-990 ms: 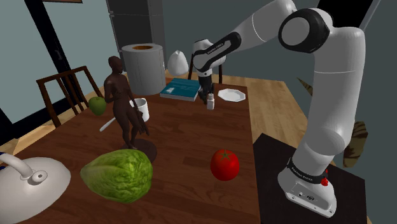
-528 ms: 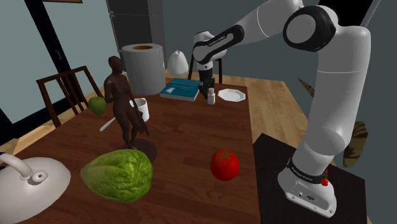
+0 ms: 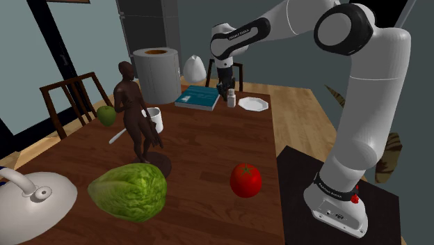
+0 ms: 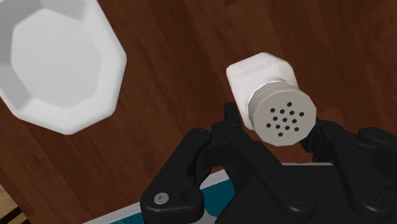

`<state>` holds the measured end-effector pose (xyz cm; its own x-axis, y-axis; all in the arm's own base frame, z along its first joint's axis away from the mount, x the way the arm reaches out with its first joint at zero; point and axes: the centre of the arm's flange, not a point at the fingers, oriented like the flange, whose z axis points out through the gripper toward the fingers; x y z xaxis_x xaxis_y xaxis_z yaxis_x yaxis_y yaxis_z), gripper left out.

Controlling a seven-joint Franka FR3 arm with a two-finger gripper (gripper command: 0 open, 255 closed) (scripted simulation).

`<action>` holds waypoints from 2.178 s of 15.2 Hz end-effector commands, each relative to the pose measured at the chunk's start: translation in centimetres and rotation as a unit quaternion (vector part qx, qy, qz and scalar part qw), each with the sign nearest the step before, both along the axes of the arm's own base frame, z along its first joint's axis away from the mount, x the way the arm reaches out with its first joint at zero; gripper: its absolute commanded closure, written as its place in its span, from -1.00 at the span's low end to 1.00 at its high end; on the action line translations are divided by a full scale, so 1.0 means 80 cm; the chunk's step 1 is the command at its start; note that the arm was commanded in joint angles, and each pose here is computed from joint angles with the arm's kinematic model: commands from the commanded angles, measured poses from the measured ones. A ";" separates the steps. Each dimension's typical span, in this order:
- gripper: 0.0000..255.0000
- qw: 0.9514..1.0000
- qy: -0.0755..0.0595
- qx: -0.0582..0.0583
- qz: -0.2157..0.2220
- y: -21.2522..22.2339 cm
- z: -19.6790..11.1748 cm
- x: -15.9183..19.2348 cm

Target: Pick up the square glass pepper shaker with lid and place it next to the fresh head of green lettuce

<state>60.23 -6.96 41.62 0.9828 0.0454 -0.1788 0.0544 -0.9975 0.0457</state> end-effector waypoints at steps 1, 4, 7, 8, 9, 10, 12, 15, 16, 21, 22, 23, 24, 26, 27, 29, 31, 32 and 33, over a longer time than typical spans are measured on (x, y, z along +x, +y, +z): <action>1.00 1.000 0.000 0.000 0.000 0.000 0.013 -0.001; 1.00 1.000 0.000 0.000 0.000 0.000 0.033 -0.001; 1.00 1.000 0.000 0.000 0.000 0.000 0.053 -0.001; 1.00 1.000 0.000 0.000 0.000 0.000 0.059 -0.001; 1.00 1.000 0.000 0.000 0.000 0.000 0.066 -0.001; 1.00 1.000 0.000 0.000 0.000 0.000 0.072 -0.001; 1.00 1.000 0.000 0.000 0.000 0.000 0.086 -0.001; 1.00 1.000 0.000 0.000 0.000 0.000 0.105 -0.001; 1.00 1.000 0.000 0.000 0.000 0.000 0.112 -0.001; 1.00 1.000 0.000 0.000 0.000 0.000 0.145 -0.001; 1.00 1.000 0.000 0.000 0.000 0.000 0.152 -0.001; 1.00 1.000 0.000 0.000 0.000 0.000 0.158 -0.001; 1.00 1.000 0.000 0.000 0.000 0.000 0.165 -0.001; 1.00 1.000 0.000 0.000 0.000 0.000 0.177 -0.001; 1.00 1.000 0.000 0.000 0.000 0.015 0.177 -0.007; 1.00 1.000 0.000 0.000 0.000 0.045 0.177 -0.020; 1.00 1.000 0.000 0.000 0.000 0.075 0.177 -0.034; 1.00 1.000 0.000 0.000 0.000 0.090 0.177 -0.040; 1.00 1.000 0.000 0.000 0.000 0.106 0.177 -0.047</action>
